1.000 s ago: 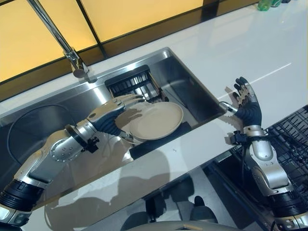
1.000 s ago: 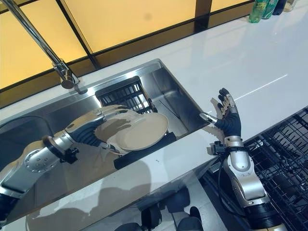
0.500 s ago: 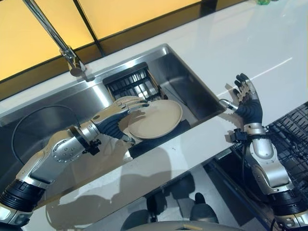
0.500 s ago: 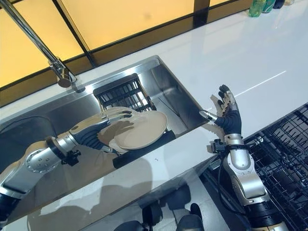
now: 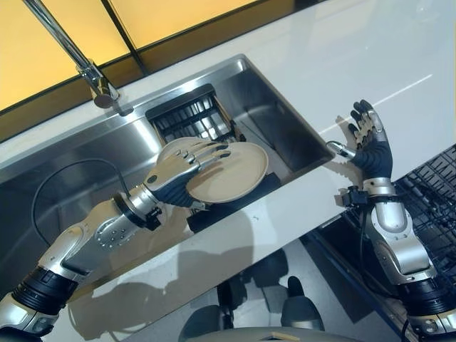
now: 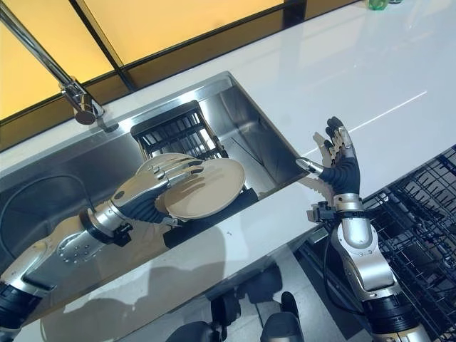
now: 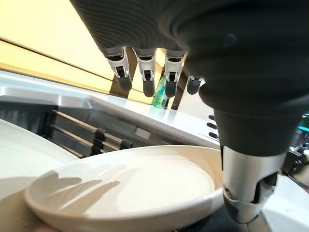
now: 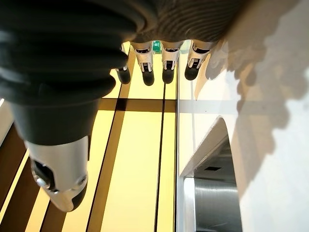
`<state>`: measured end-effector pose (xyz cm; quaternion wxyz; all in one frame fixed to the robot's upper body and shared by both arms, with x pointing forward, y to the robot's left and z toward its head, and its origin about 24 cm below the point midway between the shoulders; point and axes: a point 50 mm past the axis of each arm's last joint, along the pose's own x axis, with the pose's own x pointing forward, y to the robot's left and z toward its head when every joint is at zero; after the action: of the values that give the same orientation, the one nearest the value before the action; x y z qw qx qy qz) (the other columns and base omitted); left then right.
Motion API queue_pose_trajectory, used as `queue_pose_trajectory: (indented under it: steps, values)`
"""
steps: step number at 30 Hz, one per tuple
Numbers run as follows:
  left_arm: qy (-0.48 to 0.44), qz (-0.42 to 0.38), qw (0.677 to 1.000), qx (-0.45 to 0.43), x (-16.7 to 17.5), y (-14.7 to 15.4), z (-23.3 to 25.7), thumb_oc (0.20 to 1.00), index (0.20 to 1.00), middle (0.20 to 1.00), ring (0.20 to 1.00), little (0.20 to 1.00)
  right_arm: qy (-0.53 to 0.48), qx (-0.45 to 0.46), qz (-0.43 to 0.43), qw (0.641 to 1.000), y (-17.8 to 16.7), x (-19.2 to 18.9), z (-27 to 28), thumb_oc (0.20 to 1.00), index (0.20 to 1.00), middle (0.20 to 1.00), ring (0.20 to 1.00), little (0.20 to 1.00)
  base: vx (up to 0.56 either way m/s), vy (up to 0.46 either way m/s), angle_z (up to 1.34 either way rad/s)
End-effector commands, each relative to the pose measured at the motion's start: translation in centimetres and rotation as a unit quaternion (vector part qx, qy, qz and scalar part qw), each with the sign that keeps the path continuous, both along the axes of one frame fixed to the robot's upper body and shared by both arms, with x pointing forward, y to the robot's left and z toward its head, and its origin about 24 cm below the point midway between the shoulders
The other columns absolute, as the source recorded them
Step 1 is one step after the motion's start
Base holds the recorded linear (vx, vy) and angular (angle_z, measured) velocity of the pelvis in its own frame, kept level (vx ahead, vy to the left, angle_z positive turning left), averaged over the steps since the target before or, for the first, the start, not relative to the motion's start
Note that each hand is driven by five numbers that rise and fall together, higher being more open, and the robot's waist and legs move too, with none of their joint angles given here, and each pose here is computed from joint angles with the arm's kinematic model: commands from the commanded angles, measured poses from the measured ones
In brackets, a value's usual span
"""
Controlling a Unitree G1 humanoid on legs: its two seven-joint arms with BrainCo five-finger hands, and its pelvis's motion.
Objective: Pick up plates and place into dishwasher.
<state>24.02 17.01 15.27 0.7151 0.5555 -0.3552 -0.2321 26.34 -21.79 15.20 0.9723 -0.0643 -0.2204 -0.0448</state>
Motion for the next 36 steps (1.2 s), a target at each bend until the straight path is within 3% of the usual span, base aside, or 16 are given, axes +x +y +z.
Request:
queue_pose_trajectory:
  steps: [1,17,28,36]
  values:
    - [-0.067,-0.015,0.997,-0.031,0.4,-0.5,1.4,1.000,1.000,1.000,1.000,1.000,-0.031,0.009,0.018,0.999,1.4,0.4,1.0,1.000,1.000,1.000,1.000,1.000,-0.03,-0.009,-0.01]
    - [-0.029,-0.032,0.999,-0.019,0.0,-1.2,-0.6,1.000,1.000,1.000,1.000,1.000,-0.027,0.005,0.021,0.999,1.4,0.3,0.9,1.000,1.000,1.000,1.000,1.000,0.00,0.000,0.00]
    - [-0.161,0.118,0.980,0.003,1.6,2.3,-1.7,1.000,1.000,1.000,1.000,1.000,-0.031,0.013,0.019,0.999,1.2,0.2,0.9,1.000,1.000,1.000,1.000,1.000,-0.01,-0.005,0.00]
    - [-0.173,0.118,0.978,0.019,2.5,2.0,-3.2,1.000,1.000,1.000,1.000,1.000,-0.027,0.015,0.027,0.999,1.8,0.5,0.7,1.000,1.000,1.000,1.000,1.000,0.01,0.000,0.00]
